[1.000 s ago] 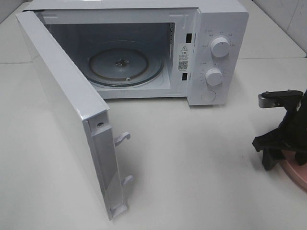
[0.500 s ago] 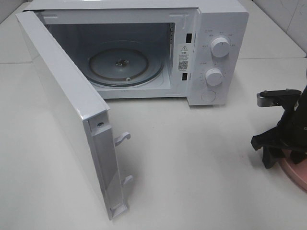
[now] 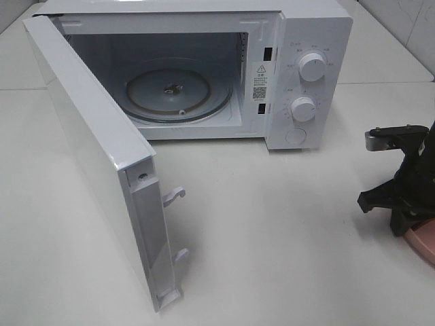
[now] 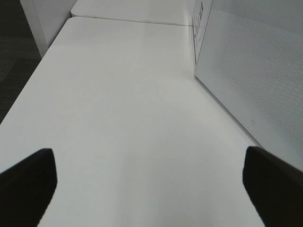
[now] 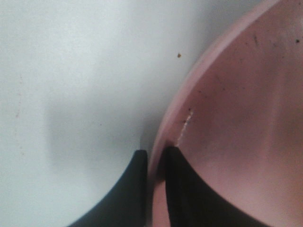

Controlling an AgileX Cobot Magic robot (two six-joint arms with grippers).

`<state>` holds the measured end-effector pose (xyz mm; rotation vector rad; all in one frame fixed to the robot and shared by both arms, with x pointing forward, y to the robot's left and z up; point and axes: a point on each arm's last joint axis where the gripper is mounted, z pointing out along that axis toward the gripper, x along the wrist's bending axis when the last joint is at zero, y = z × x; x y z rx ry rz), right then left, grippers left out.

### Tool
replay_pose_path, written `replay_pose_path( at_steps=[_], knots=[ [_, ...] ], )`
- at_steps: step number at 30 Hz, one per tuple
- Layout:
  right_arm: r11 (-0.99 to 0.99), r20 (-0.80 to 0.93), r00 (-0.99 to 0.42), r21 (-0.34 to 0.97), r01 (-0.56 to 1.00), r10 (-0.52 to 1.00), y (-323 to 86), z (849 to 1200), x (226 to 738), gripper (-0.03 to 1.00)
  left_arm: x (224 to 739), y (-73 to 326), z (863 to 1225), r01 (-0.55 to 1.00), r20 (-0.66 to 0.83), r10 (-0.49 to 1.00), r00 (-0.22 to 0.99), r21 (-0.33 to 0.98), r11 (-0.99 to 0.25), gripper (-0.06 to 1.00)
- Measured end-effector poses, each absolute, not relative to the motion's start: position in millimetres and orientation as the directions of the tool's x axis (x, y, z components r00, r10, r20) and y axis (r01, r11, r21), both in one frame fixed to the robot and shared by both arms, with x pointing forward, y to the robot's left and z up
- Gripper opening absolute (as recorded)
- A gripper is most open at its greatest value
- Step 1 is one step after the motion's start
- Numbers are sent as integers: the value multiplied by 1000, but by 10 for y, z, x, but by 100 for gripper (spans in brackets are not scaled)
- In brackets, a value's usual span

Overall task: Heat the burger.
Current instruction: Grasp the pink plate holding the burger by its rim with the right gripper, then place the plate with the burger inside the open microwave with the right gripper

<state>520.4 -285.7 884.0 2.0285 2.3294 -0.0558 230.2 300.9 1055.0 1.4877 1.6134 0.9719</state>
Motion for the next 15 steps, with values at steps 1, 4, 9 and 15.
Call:
replay_pose_path(
  at_steps=[1,4,9,15],
  knots=[
    [137,-63,-137,6,990,989,-2857,8845,5208,13,2302,3009,10550,451,-18,997,-70,892,48,99],
    [137,-63,-137,4,991,989,-2857,8845,5207,13,2302,3009,10550,451,-18,997,-70,892,48,99],
    [107,-64,-107,7,994,992,-2857,8845,5208,13,2302,3009,10550,451,-18,997,-70,892,48,99],
    [86,-67,-84,14,996,994,-2860,8849,5216,13,2302,3009,10550,451,-18,997,-70,892,48,99]
  ],
)
